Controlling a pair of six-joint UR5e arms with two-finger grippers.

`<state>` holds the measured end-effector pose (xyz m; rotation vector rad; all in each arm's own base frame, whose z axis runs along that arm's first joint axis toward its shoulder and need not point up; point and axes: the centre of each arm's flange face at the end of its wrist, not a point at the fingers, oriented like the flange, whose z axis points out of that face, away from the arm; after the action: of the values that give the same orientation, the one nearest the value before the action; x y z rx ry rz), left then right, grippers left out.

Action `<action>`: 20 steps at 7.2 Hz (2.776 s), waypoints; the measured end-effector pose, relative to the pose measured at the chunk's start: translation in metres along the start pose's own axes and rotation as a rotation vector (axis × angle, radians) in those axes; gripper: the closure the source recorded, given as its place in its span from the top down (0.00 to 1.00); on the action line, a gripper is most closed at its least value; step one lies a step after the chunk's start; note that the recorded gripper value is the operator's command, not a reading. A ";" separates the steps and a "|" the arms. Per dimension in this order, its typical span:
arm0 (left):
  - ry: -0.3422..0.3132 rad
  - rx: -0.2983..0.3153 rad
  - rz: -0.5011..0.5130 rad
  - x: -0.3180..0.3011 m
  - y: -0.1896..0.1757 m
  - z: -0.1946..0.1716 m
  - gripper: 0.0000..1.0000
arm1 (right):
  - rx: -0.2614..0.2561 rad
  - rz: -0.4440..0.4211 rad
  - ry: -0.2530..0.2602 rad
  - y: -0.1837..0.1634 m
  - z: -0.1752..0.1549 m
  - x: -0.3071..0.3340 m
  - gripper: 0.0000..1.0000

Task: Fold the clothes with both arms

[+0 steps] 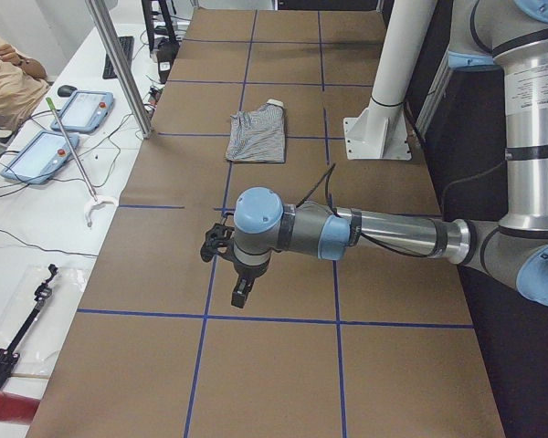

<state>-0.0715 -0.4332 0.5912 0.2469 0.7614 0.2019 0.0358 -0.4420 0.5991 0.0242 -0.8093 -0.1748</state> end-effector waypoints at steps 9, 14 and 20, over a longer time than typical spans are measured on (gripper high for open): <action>0.004 0.005 0.006 0.006 -0.002 0.001 1.00 | 0.014 0.029 0.012 -0.019 -0.001 0.020 1.00; 0.004 0.000 -0.149 0.004 0.002 0.002 1.00 | 0.034 0.009 0.015 -0.008 -0.011 0.007 1.00; 0.005 0.011 -0.143 0.008 -0.002 -0.002 1.00 | 0.056 -0.018 0.018 -0.011 -0.022 -0.005 1.00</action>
<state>-0.0670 -0.4329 0.5837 0.2015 0.7818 0.0626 0.0466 -0.4532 0.5796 0.0860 -0.7956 -0.1685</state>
